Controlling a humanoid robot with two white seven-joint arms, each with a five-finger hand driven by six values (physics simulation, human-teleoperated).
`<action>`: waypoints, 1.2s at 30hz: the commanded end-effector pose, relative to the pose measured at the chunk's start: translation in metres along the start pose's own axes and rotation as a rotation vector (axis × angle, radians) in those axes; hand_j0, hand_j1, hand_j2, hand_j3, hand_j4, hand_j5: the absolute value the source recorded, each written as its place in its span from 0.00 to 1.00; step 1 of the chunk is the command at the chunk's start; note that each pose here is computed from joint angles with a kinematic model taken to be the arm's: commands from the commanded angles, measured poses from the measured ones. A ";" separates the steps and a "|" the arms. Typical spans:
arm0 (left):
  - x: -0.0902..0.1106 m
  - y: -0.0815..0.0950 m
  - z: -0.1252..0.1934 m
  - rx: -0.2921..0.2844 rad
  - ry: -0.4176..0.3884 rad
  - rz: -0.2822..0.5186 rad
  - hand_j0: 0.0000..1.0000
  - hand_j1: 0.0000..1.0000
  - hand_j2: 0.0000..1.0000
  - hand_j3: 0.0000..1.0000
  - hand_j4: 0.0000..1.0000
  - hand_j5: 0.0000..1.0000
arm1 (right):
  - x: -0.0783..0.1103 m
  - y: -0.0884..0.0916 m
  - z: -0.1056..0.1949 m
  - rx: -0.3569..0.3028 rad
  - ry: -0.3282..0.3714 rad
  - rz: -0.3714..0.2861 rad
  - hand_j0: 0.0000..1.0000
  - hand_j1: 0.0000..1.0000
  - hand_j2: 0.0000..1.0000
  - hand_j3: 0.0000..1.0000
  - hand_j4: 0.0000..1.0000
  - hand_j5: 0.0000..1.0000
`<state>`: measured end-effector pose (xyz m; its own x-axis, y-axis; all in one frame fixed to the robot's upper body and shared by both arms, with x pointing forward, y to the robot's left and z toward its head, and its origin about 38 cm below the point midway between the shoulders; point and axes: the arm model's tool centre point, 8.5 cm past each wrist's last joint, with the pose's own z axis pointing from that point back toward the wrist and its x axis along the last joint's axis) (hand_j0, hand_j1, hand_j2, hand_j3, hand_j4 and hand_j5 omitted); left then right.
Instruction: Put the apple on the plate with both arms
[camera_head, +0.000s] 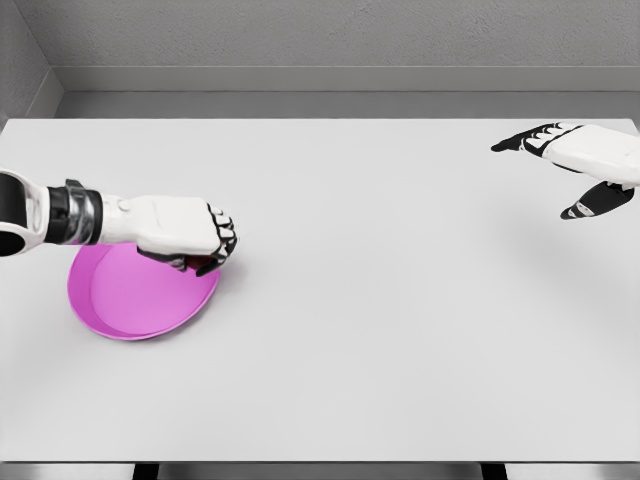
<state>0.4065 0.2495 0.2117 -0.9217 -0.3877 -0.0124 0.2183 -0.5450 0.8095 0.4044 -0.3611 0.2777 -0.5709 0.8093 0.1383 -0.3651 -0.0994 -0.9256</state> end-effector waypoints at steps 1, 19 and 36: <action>-0.014 -0.003 0.022 0.006 0.057 0.030 0.20 0.20 0.20 0.20 0.20 0.20 | 0.000 0.000 0.000 -0.001 0.000 -0.003 1.00 1.00 1.00 1.00 1.00 1.00; -0.030 -0.016 0.041 0.054 0.087 0.155 1.00 1.00 1.00 1.00 1.00 1.00 | 0.001 0.000 0.001 0.000 -0.001 -0.001 1.00 1.00 1.00 1.00 1.00 1.00; -0.058 -0.040 0.072 0.224 0.130 0.420 1.00 1.00 1.00 1.00 1.00 1.00 | 0.000 0.000 0.001 0.001 0.000 -0.001 1.00 1.00 1.00 1.00 1.00 1.00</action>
<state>0.4271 0.3462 0.2209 -0.7216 -0.6351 0.2756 0.4744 -0.1637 0.8649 0.4042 -0.3614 0.2781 -0.5708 0.8095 0.1371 -0.3649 -0.1005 -0.9256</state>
